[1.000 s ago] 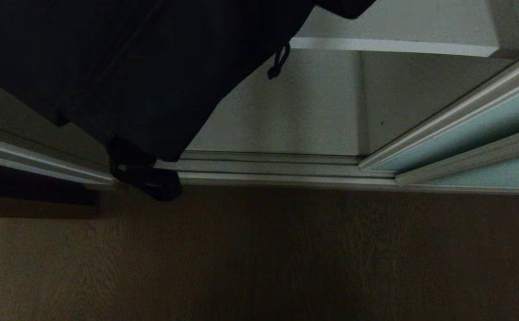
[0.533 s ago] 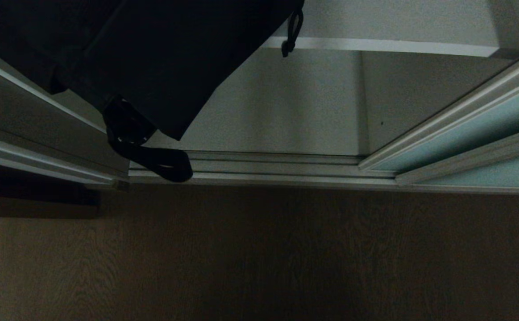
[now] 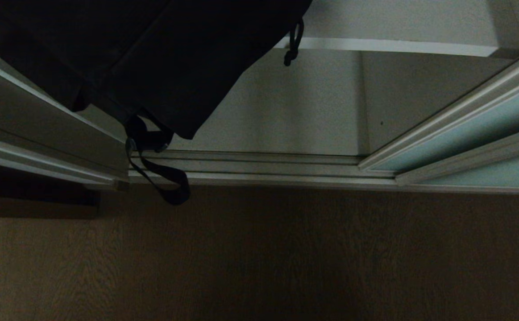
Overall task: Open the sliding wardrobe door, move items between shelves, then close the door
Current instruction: Place the bag on the higher shelf
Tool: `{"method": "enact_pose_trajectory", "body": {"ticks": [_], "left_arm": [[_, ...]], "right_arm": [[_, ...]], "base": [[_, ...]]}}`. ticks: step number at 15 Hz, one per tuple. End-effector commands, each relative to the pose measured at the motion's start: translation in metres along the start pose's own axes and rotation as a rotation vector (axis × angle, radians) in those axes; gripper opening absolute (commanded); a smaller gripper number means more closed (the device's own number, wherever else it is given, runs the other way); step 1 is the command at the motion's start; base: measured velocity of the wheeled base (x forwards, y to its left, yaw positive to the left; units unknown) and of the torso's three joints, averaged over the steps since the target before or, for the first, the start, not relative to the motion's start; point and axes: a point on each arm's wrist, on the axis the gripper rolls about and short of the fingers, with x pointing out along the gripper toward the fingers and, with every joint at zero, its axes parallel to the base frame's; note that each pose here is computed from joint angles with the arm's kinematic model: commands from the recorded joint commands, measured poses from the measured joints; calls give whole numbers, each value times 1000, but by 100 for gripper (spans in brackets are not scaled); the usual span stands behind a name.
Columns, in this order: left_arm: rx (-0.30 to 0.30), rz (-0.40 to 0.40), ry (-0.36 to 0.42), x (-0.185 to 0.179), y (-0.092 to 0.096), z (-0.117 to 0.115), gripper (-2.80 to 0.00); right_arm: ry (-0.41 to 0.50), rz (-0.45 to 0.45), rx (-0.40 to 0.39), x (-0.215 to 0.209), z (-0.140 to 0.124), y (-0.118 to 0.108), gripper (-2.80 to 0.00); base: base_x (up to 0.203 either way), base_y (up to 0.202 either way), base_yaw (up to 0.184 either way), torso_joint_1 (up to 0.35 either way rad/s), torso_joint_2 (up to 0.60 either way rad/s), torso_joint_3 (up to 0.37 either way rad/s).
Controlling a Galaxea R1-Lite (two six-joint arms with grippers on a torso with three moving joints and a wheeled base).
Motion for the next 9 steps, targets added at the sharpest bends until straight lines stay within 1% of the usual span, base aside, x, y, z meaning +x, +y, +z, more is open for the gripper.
{"method": "enact_pose_trajectory", "body": {"ticks": [1, 2, 9], "left_arm": [[-5, 16, 27, -1, 0, -2, -280], [-12, 16, 53, -1, 0, -2, -280], [5, 21, 34, -3, 0, 4, -280]], "right_arm": [[-2, 0, 0, 0, 0, 0, -280], [0, 0, 0, 0, 0, 0, -280], [0, 0, 0, 0, 0, 0, -280]], "base": [[0, 0, 0, 0, 0, 0], [0, 0, 0, 0, 0, 0], [0, 0, 0, 0, 0, 0]]}}
